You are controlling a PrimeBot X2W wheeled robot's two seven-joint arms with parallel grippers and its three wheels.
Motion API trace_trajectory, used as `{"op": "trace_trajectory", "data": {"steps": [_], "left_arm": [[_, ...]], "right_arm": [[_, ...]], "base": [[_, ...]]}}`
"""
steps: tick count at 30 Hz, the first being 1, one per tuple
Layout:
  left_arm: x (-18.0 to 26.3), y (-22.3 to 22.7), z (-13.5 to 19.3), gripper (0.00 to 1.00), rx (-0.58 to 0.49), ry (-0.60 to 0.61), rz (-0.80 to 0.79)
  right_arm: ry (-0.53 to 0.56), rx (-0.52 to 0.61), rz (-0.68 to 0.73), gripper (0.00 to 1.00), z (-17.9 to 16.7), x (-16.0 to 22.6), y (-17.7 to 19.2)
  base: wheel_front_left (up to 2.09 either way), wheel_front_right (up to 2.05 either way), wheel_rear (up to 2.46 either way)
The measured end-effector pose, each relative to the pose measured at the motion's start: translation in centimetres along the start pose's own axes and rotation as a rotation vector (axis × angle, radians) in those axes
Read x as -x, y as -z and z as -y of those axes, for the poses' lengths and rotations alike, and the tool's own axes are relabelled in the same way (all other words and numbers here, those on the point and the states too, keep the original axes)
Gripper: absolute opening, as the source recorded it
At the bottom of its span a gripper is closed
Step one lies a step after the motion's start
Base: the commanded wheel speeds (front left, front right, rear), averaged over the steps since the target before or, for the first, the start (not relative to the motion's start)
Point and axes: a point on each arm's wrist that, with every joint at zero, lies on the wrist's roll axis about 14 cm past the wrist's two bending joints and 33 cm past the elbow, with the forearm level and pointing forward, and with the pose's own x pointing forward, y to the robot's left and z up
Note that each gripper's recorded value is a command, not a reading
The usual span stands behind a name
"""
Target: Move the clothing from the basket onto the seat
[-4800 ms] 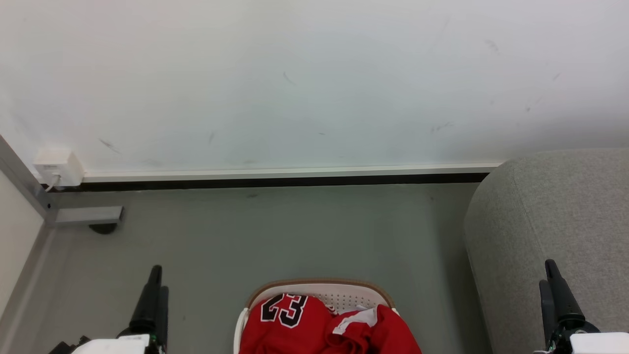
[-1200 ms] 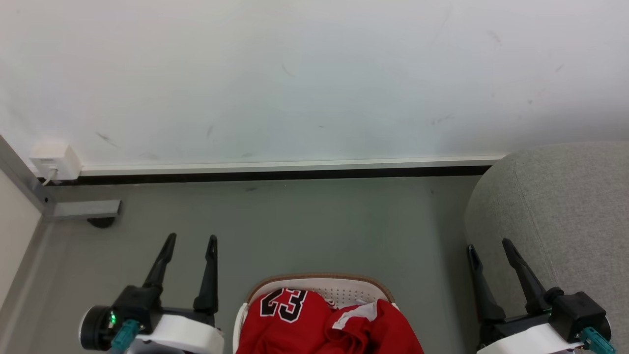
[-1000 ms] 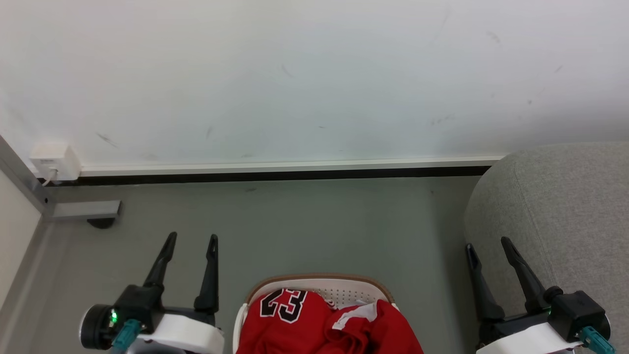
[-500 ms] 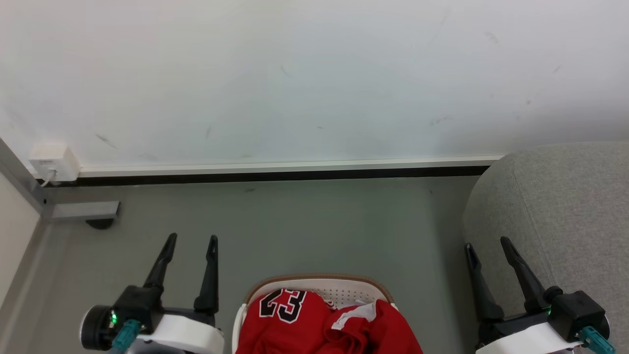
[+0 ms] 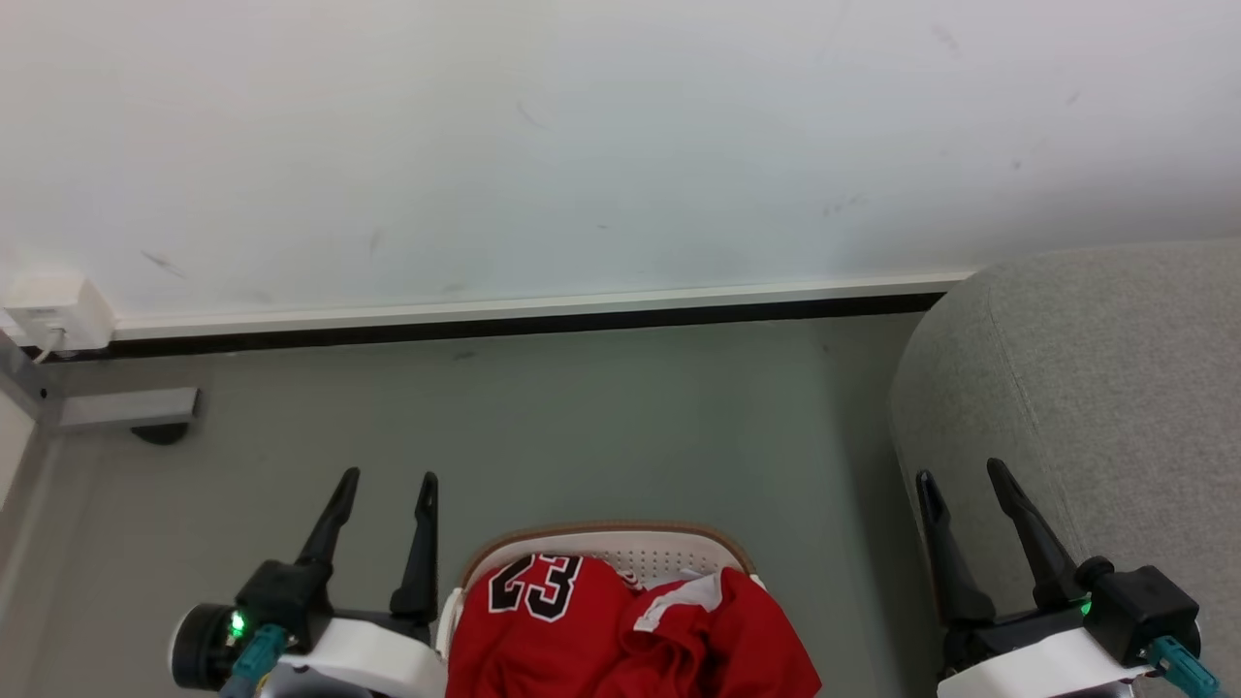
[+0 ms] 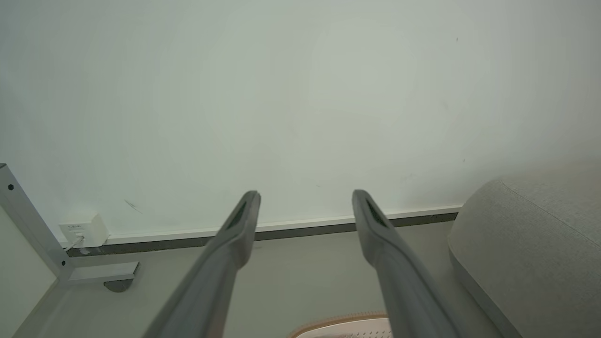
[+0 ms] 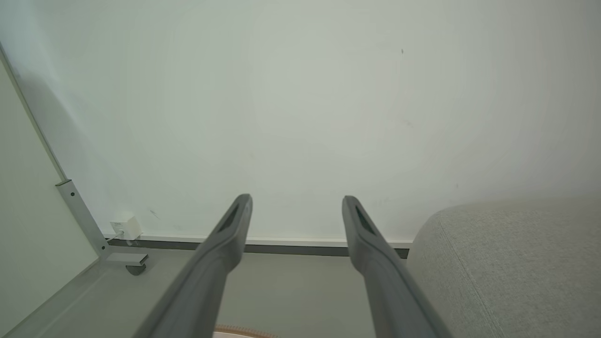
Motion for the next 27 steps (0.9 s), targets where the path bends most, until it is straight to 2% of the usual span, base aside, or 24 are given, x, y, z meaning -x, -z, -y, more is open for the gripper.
{"op": "trace_trajectory", "data": {"steps": [14,27], "left_arm": [[-3.1,5.5,4.3,1.00,0.018,0.146,-0.140],[-4.4,16.9,8.4,1.00,-0.028,0.360,-0.453]], "right_arm": [[0.118,-0.013,-0.003,1.00,3.7,0.1,0.3],[0.228,-0.005,-0.039,1.00,7.9,-0.7,1.9]], "base": [[0.00,0.00,0.00],[0.00,0.00,0.00]]}}
